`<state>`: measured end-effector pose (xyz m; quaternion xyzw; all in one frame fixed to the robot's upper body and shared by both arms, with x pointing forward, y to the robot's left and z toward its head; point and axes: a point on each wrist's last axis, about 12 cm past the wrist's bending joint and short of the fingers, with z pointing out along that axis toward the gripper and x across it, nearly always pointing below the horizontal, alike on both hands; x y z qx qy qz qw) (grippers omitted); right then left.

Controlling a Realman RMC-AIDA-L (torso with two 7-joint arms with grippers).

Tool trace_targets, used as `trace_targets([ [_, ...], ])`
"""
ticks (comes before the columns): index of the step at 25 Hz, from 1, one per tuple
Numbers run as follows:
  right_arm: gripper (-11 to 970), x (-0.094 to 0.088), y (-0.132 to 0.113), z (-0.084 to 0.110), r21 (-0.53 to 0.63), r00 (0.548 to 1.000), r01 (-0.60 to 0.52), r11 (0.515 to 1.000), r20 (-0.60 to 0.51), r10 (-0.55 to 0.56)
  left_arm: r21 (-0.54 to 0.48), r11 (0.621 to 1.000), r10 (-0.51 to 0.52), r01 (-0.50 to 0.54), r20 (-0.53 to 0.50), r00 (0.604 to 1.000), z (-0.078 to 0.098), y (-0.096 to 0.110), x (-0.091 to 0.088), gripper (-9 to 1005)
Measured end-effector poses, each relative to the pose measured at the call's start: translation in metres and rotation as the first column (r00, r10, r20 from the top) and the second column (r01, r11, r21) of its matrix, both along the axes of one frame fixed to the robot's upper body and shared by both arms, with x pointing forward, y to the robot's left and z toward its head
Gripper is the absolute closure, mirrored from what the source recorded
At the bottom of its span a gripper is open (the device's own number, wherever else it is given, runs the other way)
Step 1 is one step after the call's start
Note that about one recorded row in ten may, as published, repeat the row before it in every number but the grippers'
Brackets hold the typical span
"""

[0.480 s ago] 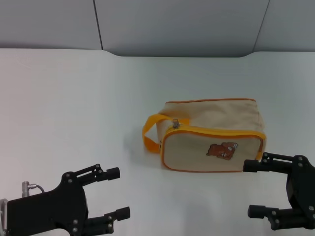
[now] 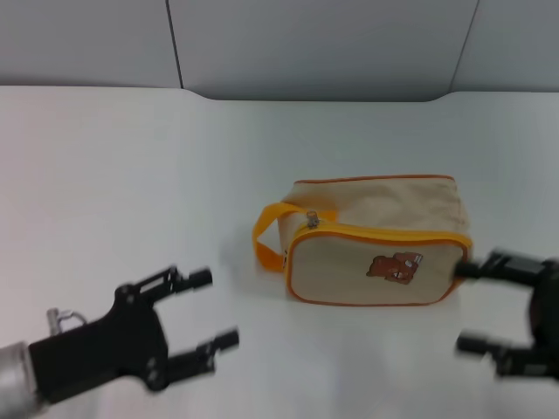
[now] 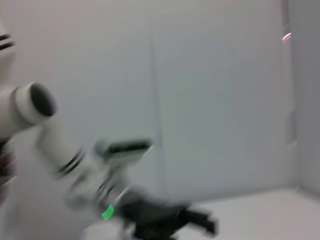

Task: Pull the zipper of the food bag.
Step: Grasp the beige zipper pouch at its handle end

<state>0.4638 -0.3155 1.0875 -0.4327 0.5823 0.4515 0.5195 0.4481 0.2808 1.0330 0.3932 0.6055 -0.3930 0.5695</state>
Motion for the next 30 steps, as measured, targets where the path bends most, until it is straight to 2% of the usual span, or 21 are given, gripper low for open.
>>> trace_targets([
  [1, 162, -0.004, -0.012, 0.001, 0.031, 0.996, 0.092, 0.995, 0.016, -0.093, -0.018, 0.998, 0.063, -0.063, 0.015, 0.998, -0.005, -0.011, 0.006, 231],
  [2, 162, -0.004, -0.012, 0.001, 0.031, 0.996, 0.092, 0.995, 0.016, -0.093, -0.018, 0.998, 0.063, -0.063, 0.015, 0.998, -0.005, -0.011, 0.006, 232],
  [3, 162, -0.010, -0.026, 0.002, 0.051, 0.985, 0.170, 0.984, 0.024, -0.171, -0.027, 0.995, 0.096, -0.096, 0.013, 0.995, -0.007, -0.016, 0.010, 234],
  [4, 162, -0.010, -0.026, 0.002, 0.051, 0.985, 0.170, 0.984, 0.024, -0.171, -0.032, 0.991, 0.126, -0.126, 0.000, 0.992, -0.011, -0.024, 0.014, 235],
  [6, 161, -0.021, -0.042, 0.002, 0.066, 0.970, 0.241, 0.968, 0.026, -0.243, -0.005, 0.986, 0.169, -0.169, -0.025, 0.985, -0.018, -0.040, 0.025, 239],
  [11, 161, -0.032, -0.052, 0.001, 0.064, 0.957, 0.288, 0.956, 0.024, -0.290, 0.079, 0.982, 0.173, -0.169, -0.048, 0.984, -0.027, -0.084, 0.043, 247],
  [12, 161, -0.032, -0.052, 0.001, 0.064, 0.957, 0.288, 0.956, 0.024, -0.290, 0.079, 0.982, 0.173, -0.169, -0.048, 0.984, -0.027, -0.084, 0.043, 248],
  [13, 161, -0.033, -0.051, 0.000, 0.062, 0.957, 0.287, 0.956, 0.022, -0.289, 0.104, 0.975, 0.203, -0.195, -0.069, 0.977, -0.029, -0.091, 0.051, 250],
  [16, 161, -0.034, -0.050, -0.001, 0.054, 0.961, 0.273, 0.960, 0.015, -0.274, 0.123, 0.968, 0.229, -0.218, -0.090, 0.969, -0.029, -0.097, 0.059, 254],
  [22, 162, -0.031, -0.046, -0.001, 0.044, 0.968, 0.251, 0.967, 0.011, -0.252, 0.123, 0.967, 0.235, -0.225, -0.082, 0.968, -0.028, -0.100, 0.062, 264],
  [25, 161, -0.029, -0.043, -0.002, 0.033, 0.976, 0.217, 0.976, 0.000, -0.217, 0.115, 0.969, 0.230, -0.221, -0.081, 0.970, -0.027, -0.101, 0.061, 376],
  [26, 161, -0.028, -0.038, -0.002, 0.017, 0.985, 0.174, 0.985, -0.011, -0.174, 0.109, 0.970, 0.225, -0.216, -0.078, 0.971, -0.026, -0.102, 0.061, 414],
  [30, 162, -0.025, -0.035, -0.002, 0.006, 0.989, 0.147, 0.989, -0.022, -0.146, 0.095, 0.974, 0.211, -0.205, -0.057, 0.976, -0.023, -0.104, 0.061, 585],
])
